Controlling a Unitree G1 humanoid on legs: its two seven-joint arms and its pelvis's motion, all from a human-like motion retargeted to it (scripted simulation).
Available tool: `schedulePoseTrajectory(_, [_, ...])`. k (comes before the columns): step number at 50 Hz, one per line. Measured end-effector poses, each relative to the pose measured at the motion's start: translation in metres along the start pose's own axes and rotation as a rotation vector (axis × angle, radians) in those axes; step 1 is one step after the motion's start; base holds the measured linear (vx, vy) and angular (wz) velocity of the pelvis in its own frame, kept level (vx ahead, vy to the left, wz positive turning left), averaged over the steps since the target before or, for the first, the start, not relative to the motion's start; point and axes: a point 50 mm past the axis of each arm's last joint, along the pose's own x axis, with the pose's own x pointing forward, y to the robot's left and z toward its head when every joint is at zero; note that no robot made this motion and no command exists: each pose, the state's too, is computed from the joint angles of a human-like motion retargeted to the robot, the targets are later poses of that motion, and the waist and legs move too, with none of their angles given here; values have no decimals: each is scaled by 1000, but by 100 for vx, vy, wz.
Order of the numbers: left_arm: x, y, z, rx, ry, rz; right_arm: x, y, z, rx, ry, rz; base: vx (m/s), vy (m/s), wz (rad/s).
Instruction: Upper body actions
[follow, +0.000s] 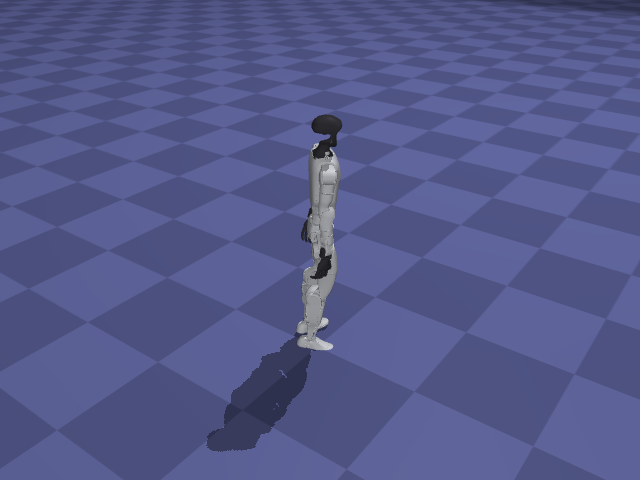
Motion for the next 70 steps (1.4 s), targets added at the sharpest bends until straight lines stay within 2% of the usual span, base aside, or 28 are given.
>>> schedulePoseTrajectory(29, [-1,-4,6,-2,-18,-14,0,-2,-1,4,-9,-17,1,0,0])
schedulePoseTrajectory(35, [0,-4,6,-2,-25,-24,0,-4,3,76,-42,-68,0,-2,-22])
schedulePoseTrajectory(40, [3,12,-11,-37,-37,37,-12,-17,61,-90,-155,-129,-4,-9,-35])
schedulePoseTrajectory(43, [1,28,-23,-54,23,94,-37,-21,136,-311,-333,-108,-26,-11,15])
schedulePoseTrajectory(47, [-6,64,-52,-90,147,166,-94,-23,226,-481,-691,-92,-22,-24,43])
schedulePoseTrajectory(53, [-9,74,-80,-294,248,198,-130,-32,261,-440,-901,-231,-8,1,-23])
schedulePoseTrajectory(57, [-6,64,-73,-372,199,225,-102,-25,234,-442,-799,-184,2,13,64])
schedulePoseTrajectory(61, [-4,53,-47,-262,126,226,-43,-12,150,-333,-513,-153,18,18,54])
schedulePoseTrajectory(66, [-15,2,54,-68,-207,188,-2,-13,11,-27,-64,-223,-8,23,14])
schedulePoseTrajectory(70, [-65,-42,164,134,-520,29,-9,-28,-81,53,277,-330,-35,23,75])
